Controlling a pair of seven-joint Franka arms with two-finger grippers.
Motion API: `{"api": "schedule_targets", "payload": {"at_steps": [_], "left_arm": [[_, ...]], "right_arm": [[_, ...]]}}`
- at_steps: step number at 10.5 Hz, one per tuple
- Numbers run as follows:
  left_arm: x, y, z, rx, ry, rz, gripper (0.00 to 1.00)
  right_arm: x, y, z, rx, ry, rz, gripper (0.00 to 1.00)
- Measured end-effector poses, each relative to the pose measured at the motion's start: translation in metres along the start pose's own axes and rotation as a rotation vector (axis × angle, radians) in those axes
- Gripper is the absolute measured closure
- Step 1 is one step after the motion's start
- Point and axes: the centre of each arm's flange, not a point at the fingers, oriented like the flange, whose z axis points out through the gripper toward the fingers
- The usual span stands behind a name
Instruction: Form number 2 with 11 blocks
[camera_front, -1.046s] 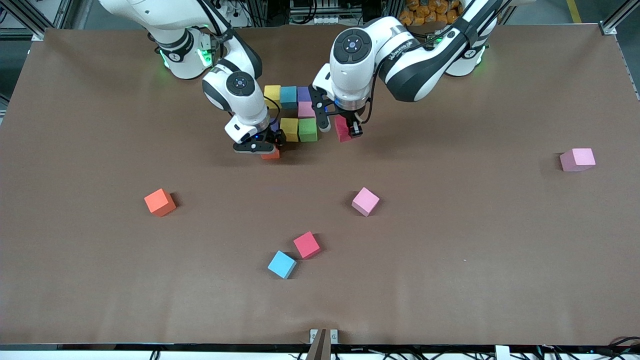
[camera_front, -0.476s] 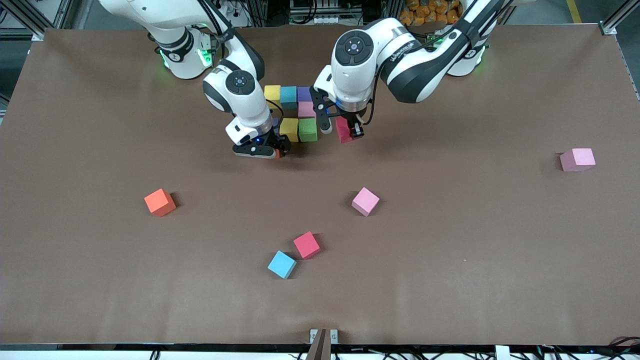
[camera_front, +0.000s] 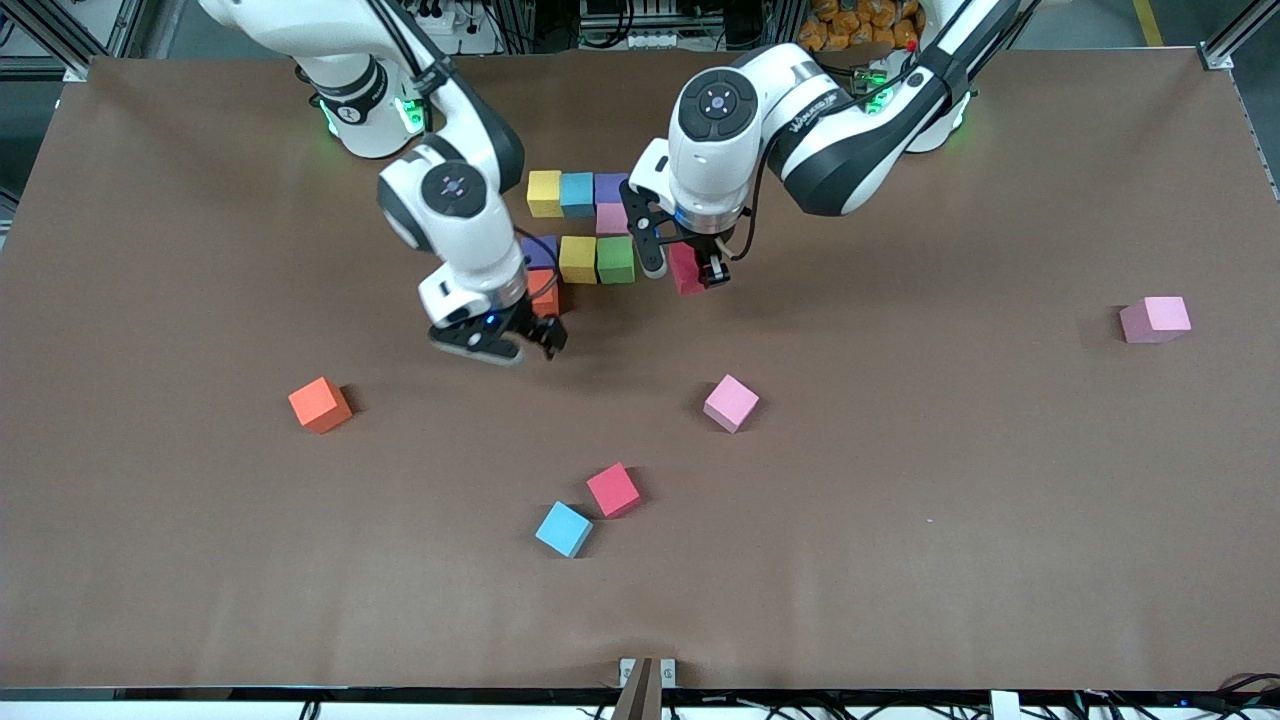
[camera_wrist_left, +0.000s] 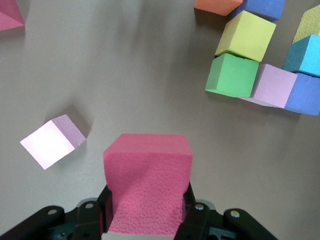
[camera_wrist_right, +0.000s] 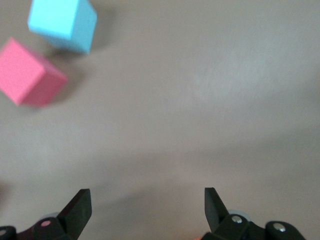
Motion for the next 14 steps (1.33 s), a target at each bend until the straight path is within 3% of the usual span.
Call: {"api": "schedule_targets", "payload": {"at_steps": [4,9,14], "left_arm": [[0.013,-0.016,0.007,-0.029,0.029,-0.003,0.46],[0.058,-0.036,0.055,0.018,0.039,0.054,0.46],[0.103,-0.031,0.072,0.08,0.149,0.077,0.46]], "right_arm": [[0.104,-0.007,0.005,0.021,0.002,0.146,0.0],[0.204,0.032,0.032,0.056,0.037,0.217,0.0],[0.225,0.06,0.038,0.043,0.036,0.196,0.0]]}}
